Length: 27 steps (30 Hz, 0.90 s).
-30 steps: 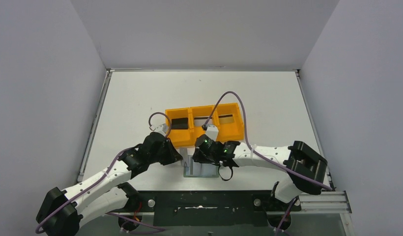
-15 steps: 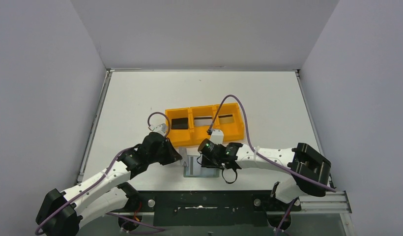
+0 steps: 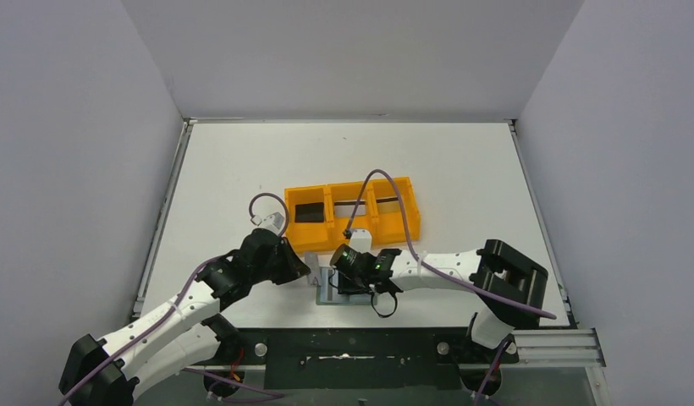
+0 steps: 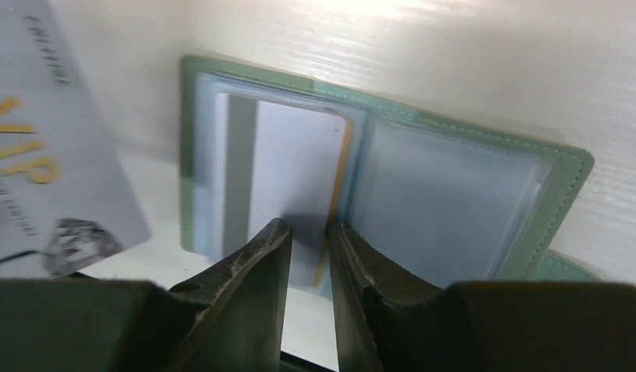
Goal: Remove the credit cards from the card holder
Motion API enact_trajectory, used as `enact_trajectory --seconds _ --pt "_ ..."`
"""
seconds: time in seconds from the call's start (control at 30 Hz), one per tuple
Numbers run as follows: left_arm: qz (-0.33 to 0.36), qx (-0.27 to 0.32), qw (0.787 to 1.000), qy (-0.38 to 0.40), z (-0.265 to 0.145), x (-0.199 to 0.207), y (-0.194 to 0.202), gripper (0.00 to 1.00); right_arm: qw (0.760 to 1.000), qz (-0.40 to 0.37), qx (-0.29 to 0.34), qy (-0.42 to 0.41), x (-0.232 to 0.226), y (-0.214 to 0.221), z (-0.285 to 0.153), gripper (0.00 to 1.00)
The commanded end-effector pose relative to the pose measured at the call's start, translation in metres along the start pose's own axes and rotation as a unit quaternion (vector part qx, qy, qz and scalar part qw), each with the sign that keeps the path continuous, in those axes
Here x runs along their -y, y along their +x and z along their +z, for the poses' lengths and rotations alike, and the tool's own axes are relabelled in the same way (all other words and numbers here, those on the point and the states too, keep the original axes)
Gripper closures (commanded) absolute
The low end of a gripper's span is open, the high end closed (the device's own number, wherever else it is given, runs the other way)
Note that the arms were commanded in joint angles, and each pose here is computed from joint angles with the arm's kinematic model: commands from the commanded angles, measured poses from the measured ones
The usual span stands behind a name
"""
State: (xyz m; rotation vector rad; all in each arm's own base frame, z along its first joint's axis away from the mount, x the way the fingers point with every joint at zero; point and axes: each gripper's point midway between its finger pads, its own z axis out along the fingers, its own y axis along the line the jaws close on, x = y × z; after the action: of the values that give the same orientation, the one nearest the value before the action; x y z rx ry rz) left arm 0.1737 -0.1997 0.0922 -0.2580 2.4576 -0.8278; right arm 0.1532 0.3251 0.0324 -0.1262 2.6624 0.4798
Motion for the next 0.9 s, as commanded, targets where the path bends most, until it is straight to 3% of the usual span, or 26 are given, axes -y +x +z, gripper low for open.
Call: enact_trajectory --seconds 0.0,0.4,0.5,0.67,0.77,0.87 --pt "0.009 0.030 0.999 0.028 -0.010 0.021 -0.020 1.00 1.000 0.012 -0.002 0.015 0.015 0.010 0.002 0.73" --pt "0.009 0.038 0.998 0.051 -0.014 0.032 -0.025 1.00 0.998 0.025 0.050 0.032 0.029 -0.023 -0.035 0.68" --pt "0.012 0.039 0.995 0.093 -0.019 0.048 -0.027 1.00 0.995 0.039 0.087 -0.027 0.011 -0.039 -0.050 0.64" --pt "0.014 0.060 0.982 0.177 -0.036 0.080 -0.036 1.00 0.963 0.101 0.179 -0.174 -0.016 -0.078 -0.085 0.40" --pt "0.020 0.070 0.975 0.211 -0.046 0.091 -0.041 1.00 0.938 0.116 0.224 -0.236 -0.019 -0.094 -0.106 0.39" --pt "0.023 0.066 0.968 0.240 -0.050 0.091 -0.045 1.00 0.934 0.104 0.235 -0.248 -0.015 -0.096 -0.114 0.38"
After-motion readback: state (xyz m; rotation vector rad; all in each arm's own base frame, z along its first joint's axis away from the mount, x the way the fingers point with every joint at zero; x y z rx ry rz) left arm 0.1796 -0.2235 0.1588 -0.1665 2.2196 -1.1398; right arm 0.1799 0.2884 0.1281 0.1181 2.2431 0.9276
